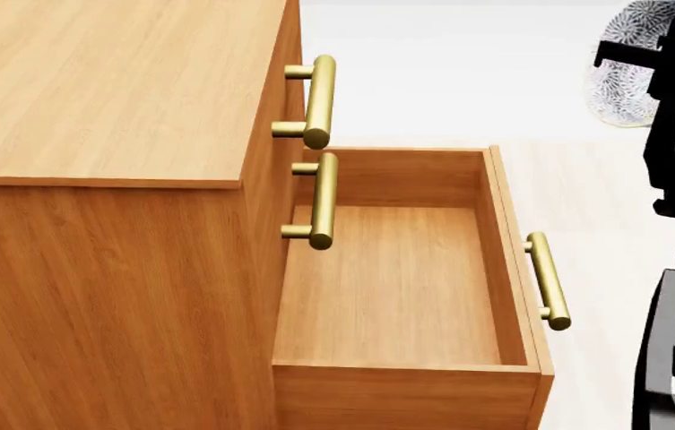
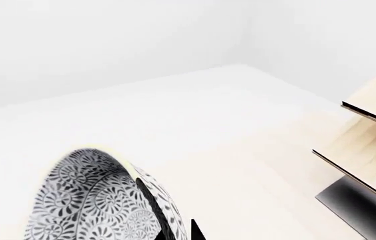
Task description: Put the bowl in the bottom drawer of the cabinet and close it.
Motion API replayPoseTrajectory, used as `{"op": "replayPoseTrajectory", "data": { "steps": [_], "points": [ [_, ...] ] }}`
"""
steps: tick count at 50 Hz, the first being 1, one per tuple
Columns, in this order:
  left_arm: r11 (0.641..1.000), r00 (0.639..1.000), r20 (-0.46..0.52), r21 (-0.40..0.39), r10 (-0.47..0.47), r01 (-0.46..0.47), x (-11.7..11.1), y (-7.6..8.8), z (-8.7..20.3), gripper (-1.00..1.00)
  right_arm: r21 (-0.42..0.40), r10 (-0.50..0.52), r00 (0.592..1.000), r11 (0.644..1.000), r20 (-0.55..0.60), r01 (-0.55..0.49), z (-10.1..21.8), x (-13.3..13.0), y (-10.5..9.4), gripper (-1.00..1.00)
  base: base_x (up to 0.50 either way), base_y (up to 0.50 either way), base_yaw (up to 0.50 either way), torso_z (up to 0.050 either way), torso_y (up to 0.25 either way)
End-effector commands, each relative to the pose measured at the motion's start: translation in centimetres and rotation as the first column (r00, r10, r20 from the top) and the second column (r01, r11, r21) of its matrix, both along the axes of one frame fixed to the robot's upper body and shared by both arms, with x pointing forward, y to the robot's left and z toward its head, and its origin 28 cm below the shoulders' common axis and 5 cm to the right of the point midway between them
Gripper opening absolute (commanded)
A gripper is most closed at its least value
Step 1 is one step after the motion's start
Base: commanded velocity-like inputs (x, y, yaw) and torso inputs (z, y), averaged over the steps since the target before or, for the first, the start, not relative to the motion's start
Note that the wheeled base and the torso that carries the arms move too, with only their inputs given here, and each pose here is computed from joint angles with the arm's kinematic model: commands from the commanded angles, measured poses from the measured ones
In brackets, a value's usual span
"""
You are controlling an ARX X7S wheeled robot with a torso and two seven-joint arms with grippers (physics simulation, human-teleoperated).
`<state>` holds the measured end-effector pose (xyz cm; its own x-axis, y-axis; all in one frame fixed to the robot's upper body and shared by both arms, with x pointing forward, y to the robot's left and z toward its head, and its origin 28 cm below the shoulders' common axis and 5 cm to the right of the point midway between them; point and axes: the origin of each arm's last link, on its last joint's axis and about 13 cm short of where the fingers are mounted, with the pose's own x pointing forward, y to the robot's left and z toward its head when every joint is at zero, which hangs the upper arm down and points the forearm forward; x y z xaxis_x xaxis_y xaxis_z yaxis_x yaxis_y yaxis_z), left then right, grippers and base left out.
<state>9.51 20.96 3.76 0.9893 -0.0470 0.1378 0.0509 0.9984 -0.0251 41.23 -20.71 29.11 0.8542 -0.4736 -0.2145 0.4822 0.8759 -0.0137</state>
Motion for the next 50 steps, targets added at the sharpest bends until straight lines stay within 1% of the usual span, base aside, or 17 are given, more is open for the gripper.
{"op": "replayPoseTrajectory", "data": {
  "steps": [1, 7, 11, 22, 32, 49, 50],
  "points": [
    [1.0, 1.0, 0.0, 0.0, 0.001, -0.001, 0.0, 0.0, -0.1, 1.0, 0.009, 0.075, 0.997, 0.997, -0.024, -0.074, 0.9, 0.5, 1.1, -1.0, 0.0, 0.0, 0.0, 0.0, 0.0],
    [1.0, 1.0, 0.0, 0.0, 0.002, -0.002, 0.0, 0.0, 0.0, 1.0, 0.023, 0.105, 0.993, 0.994, -0.049, -0.104, 0.7, 0.5, 1.6, -1.0, 0.0, 0.0, 0.0, 0.0, 0.0],
    [1.0, 1.0, -0.001, 0.0, 0.003, -0.003, 0.1, 0.0, 0.0, 1.0, 0.018, 0.126, 0.99, 0.992, -0.061, -0.125, 0.6, 0.5, 2.0, -1.0, 0.0, 0.0, 0.0, 0.0, 0.0],
    [1.0, 1.0, -0.001, 0.0, 0.003, -0.003, 0.1, 0.0, 0.1, 1.0, 0.054, 0.186, 0.978, 0.982, -0.098, -0.182, 0.3, 0.5, 2.9, -1.0, 0.0, 0.0, 0.0, 0.0, 0.0],
    [1.0, 1.0, -0.001, -0.002, 0.005, -0.005, 0.0, 0.0, 0.0, 1.0, 0.083, 0.23, 0.964, 0.972, -0.132, -0.22, -0.4, 0.6, 3.8, -1.0, 0.0, 0.0, 0.0, 0.0, 0.001],
    [1.0, 1.0, -0.001, -0.001, 0.006, -0.006, 0.1, 0.0, -0.1, 1.0, 0.091, 0.285, 0.943, 0.958, -0.172, -0.273, -1.8, 0.7, 5.1, -1.0, 0.0, 0.0, 0.0, 0.0, 0.0],
    [1.0, 1.0, -0.001, -0.001, 0.005, -0.005, 0.0, 0.0, 0.0, 1.0, 0.101, 0.288, 0.942, 0.956, -0.173, -0.274, -1.8, 0.7, 5.1, -1.0, 0.0, 0.0, 0.0, 0.0, 0.01]
  ]
}}
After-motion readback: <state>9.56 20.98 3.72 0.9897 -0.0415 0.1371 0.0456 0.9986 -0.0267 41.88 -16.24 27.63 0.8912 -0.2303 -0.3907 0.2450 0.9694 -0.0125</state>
